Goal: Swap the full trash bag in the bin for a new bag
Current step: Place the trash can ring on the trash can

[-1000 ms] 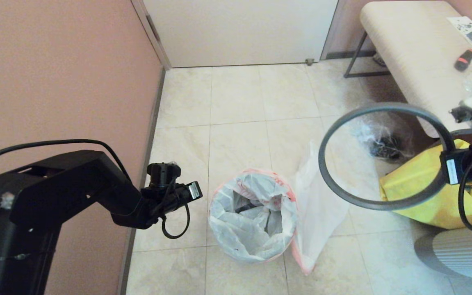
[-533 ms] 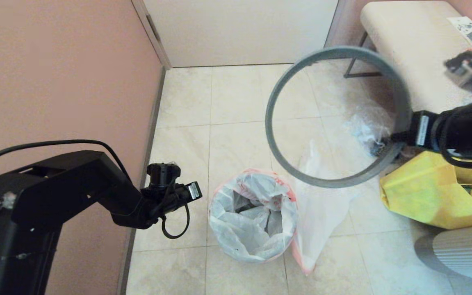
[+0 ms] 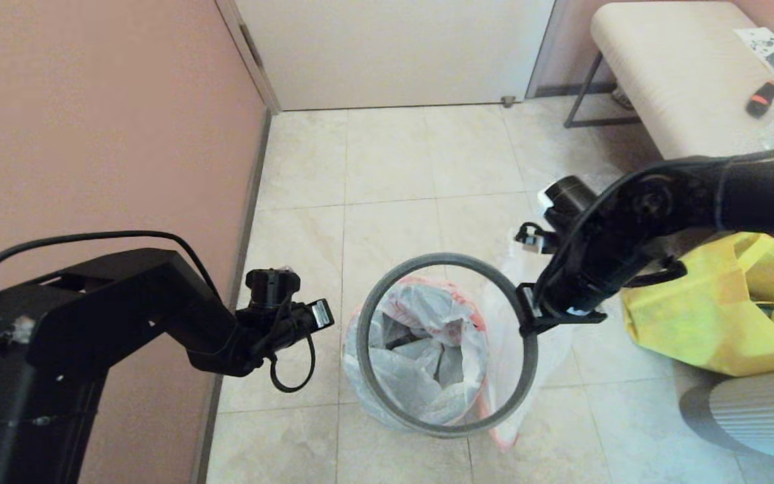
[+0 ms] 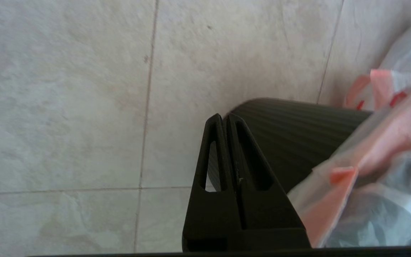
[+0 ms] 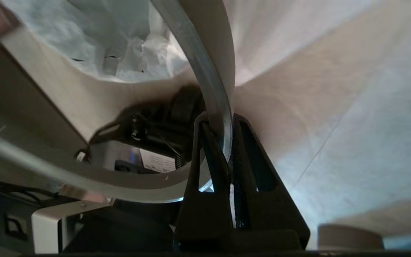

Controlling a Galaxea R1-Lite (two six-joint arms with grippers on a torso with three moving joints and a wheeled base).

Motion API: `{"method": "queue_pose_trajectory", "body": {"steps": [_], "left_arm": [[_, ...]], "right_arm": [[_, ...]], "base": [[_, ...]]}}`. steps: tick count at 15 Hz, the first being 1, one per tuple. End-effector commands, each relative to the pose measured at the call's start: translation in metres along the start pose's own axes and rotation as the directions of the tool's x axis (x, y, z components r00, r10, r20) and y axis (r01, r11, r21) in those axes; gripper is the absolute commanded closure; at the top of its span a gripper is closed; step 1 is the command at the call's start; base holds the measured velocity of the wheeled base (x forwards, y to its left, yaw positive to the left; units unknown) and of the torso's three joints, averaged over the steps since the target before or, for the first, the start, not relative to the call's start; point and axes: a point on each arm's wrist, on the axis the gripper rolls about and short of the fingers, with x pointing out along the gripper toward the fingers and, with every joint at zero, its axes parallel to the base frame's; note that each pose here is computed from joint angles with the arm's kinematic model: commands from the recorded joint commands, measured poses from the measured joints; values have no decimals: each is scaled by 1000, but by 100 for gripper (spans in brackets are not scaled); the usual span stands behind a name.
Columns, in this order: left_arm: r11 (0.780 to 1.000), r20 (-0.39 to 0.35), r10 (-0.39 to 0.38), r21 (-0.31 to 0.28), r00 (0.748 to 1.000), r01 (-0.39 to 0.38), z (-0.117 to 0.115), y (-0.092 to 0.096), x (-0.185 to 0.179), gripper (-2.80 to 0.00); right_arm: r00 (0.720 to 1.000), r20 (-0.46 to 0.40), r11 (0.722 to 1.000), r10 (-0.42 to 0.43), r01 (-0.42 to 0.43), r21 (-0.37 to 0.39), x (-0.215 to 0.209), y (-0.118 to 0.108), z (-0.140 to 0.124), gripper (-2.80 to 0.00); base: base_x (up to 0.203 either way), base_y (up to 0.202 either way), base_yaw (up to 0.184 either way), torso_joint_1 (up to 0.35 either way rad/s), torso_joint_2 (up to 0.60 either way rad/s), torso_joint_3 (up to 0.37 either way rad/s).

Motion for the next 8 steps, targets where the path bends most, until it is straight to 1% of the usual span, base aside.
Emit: {"method": "queue_pose_trajectory", "body": {"steps": [1,4,6,8], "left_arm": [[1000,5,7,-6,1000,-7,0,2,3,0],[1000,17,19,-13,1000,-18,4,8,4,0],[1000,19,19,-14,1000,-19,4,8,4,0],[1000,17,20,-14,1000,-20,4,9,4,0]], "right_arm": [[995,-97,1000,-10,11,1,64,10,11,0],[993,-120,1000,-15,16,6,94,10,12,0],[996,-91,1000,-14,14,7,110,7,16,0],[998,-38,999,-42,43,4,124,6,21,0]], "base": [[0,0,0,0,0,0],[0,0,0,0,0,0],[0,0,0,0,0,0],[0,0,0,0,0,0]]}}
